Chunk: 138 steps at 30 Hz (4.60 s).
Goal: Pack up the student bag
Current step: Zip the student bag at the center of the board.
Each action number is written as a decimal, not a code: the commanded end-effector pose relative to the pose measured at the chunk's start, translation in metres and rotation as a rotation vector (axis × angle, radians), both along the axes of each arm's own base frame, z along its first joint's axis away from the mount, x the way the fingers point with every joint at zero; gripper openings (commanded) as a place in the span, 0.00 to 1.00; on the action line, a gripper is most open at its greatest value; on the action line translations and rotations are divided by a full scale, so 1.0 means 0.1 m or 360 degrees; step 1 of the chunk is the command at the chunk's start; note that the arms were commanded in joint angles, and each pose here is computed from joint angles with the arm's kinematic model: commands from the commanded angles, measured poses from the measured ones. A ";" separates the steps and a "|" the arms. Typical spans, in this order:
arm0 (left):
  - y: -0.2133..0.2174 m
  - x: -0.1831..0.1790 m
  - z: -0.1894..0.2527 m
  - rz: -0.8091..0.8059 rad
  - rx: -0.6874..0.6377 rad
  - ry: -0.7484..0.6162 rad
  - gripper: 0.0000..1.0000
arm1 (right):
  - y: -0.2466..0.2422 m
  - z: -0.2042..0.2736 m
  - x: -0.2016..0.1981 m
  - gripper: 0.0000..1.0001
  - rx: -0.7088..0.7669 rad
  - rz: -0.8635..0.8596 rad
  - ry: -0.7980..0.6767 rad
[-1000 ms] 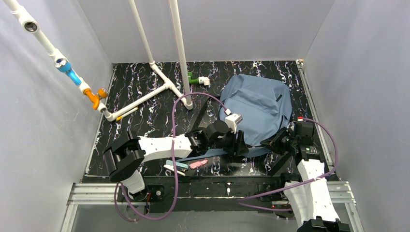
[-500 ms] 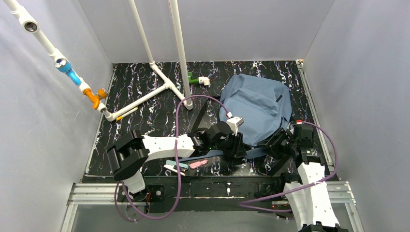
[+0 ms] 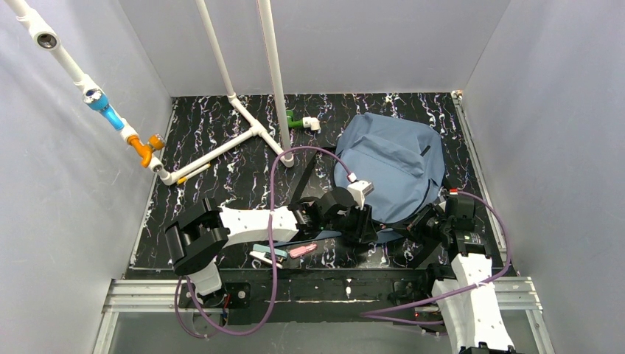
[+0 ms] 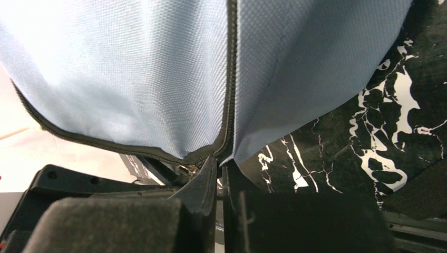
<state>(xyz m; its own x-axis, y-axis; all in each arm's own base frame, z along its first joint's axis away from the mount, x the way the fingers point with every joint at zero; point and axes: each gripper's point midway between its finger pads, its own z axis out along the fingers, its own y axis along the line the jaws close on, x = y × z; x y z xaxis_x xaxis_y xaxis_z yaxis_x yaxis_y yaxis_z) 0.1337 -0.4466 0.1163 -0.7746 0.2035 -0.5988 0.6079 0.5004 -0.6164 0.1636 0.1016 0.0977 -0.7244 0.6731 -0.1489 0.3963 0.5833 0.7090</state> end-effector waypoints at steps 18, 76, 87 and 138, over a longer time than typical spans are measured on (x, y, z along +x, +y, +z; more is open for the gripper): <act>0.23 0.40 0.24 -0.0018 0.0202 -0.0266 0.47 | 0.04 -0.10 -0.04 0.01 -0.0013 0.0092 -0.0089; 0.19 0.42 0.52 0.0076 0.0035 -0.0146 0.00 | -0.26 -0.13 0.07 0.01 -0.0272 -0.0082 -0.0056; 0.65 0.63 0.48 0.0175 0.0175 -0.0320 0.00 | -1.02 0.26 0.60 0.01 -0.0921 -0.0299 -0.0050; 1.28 1.96 0.53 0.0802 0.0416 -0.0477 0.00 | -0.88 0.54 0.50 0.01 -0.0780 -0.0318 -0.0129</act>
